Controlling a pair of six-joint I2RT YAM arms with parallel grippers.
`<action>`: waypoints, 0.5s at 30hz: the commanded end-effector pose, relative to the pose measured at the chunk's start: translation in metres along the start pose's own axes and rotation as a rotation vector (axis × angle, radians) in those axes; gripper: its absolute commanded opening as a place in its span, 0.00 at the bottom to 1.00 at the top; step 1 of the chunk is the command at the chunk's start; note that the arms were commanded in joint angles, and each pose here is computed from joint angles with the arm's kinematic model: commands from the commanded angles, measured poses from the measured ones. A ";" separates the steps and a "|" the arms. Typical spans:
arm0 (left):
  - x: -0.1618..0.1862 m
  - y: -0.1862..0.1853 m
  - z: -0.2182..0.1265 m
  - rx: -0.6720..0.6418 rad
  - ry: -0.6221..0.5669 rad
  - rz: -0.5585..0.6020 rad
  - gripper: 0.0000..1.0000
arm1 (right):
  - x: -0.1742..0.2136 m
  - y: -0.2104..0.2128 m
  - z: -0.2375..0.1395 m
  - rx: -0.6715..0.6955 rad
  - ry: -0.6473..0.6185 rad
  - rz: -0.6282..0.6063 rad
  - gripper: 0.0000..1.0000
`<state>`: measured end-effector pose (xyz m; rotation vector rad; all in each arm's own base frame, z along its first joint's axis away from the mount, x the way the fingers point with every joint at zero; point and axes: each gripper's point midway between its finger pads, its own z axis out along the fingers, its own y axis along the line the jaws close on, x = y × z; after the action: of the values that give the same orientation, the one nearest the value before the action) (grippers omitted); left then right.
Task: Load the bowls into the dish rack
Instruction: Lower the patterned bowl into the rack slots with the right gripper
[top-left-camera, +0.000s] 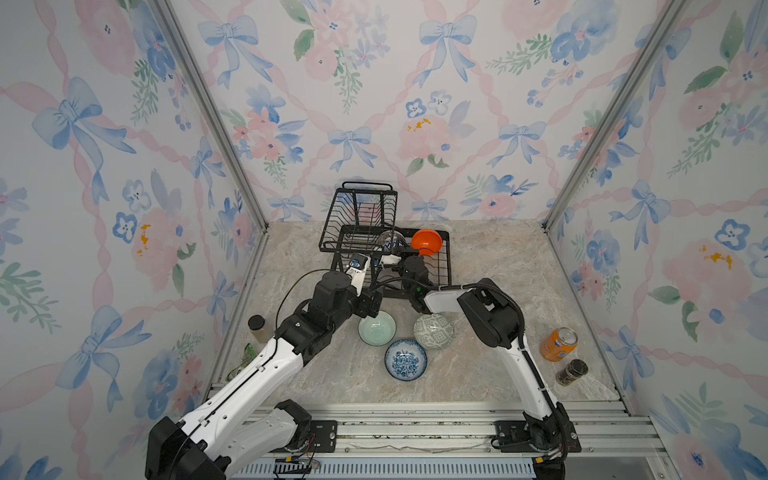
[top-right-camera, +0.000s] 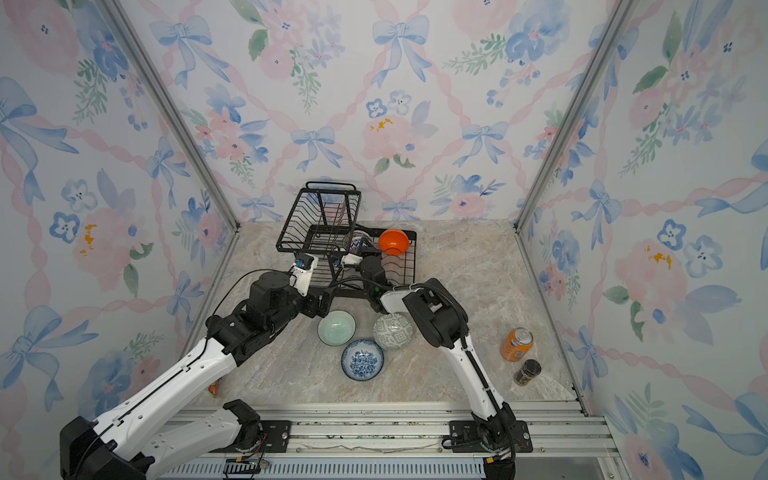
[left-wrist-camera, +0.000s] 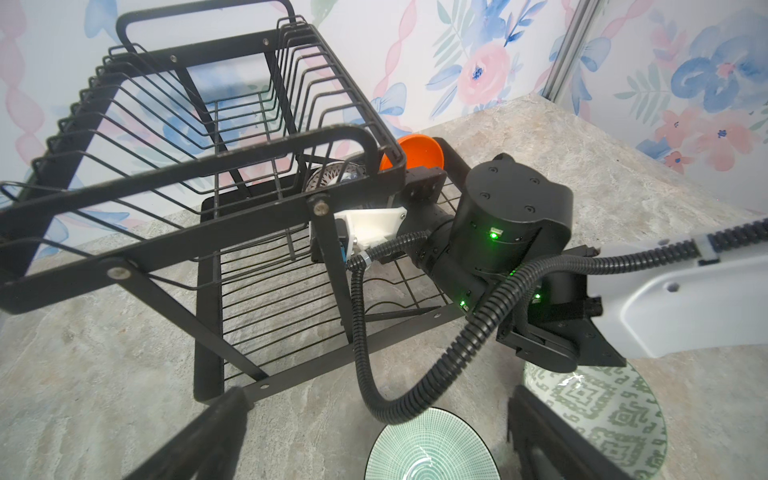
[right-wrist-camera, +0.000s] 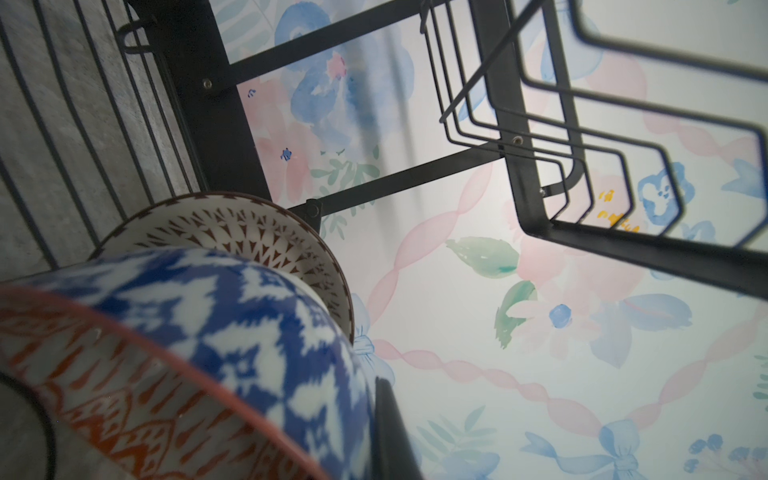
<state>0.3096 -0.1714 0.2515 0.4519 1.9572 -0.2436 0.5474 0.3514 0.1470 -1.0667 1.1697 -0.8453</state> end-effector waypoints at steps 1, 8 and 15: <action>0.004 0.000 -0.002 0.008 0.005 -0.015 0.98 | 0.002 -0.019 0.000 0.074 0.058 0.023 0.00; 0.003 -0.002 0.001 0.019 0.009 -0.018 0.98 | -0.011 -0.077 -0.004 0.268 0.021 0.101 0.00; 0.001 -0.002 0.000 0.021 0.004 -0.020 0.98 | -0.020 -0.068 -0.020 0.231 -0.020 0.110 0.00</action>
<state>0.3087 -0.1733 0.2514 0.4595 1.9571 -0.2558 0.5390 0.3491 0.1736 -0.9514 1.1165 -0.8826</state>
